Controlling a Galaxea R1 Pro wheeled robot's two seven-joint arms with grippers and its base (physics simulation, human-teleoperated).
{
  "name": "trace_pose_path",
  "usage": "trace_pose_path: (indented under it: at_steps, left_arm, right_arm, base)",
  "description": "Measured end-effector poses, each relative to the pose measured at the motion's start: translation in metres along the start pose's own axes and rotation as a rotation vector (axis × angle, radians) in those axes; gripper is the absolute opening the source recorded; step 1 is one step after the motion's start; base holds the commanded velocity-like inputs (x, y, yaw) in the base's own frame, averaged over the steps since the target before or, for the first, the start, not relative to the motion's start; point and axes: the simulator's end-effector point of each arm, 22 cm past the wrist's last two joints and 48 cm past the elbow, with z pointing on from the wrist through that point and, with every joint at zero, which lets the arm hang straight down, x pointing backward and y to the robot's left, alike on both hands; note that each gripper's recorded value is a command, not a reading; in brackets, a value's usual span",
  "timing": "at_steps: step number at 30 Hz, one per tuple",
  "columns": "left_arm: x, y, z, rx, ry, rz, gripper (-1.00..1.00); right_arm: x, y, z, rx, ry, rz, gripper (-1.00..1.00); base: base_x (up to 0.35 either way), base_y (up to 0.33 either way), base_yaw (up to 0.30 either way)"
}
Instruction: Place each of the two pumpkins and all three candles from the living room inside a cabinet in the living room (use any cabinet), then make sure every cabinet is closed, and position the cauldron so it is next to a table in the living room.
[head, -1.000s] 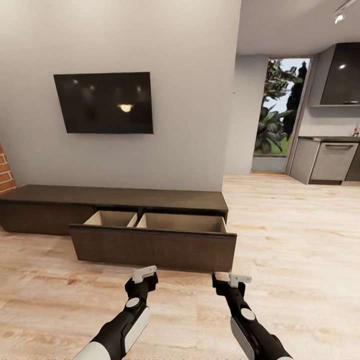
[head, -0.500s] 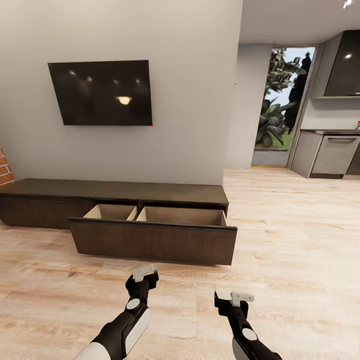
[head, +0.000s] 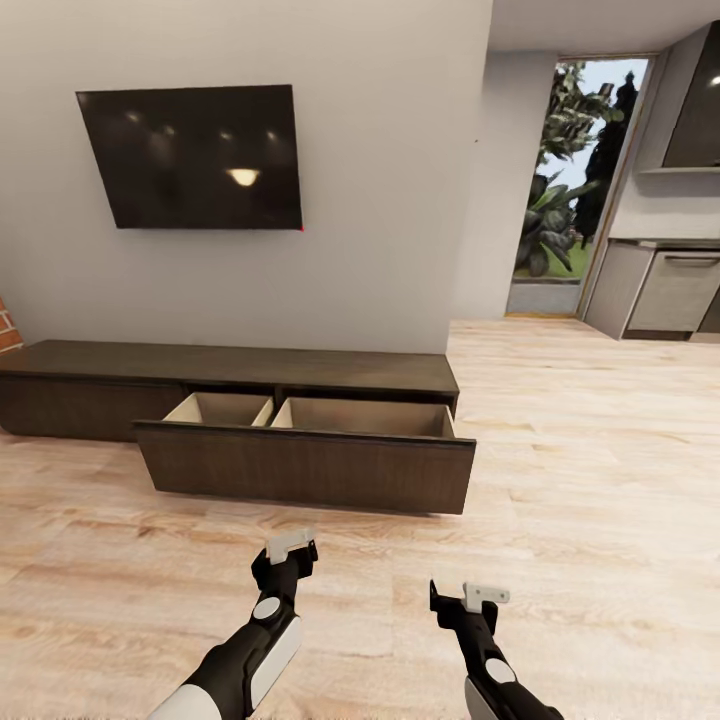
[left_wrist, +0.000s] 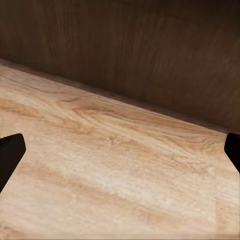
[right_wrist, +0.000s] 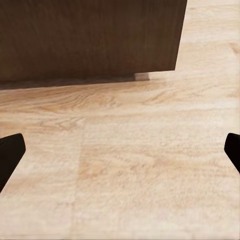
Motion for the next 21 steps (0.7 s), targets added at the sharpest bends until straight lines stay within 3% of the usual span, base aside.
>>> trace_pose_path:
  at_steps: [8, 21]
  left_arm:
    - [-0.0079, -0.0010, -0.0005, 0.002, -0.036, -0.022, 1.00]
    - [-0.0068, -0.0012, -0.0006, 0.003, -0.032, -0.021, 1.00]
  right_arm:
    - [0.0004, -0.0011, -0.0001, 0.001, 0.000, 0.001, 1.00]
    - [0.0004, -0.0013, -0.0003, 0.002, 0.001, 0.002, 1.00]
  base:
    - [0.051, 0.000, 0.000]
    - [0.321, 0.000, 0.000]
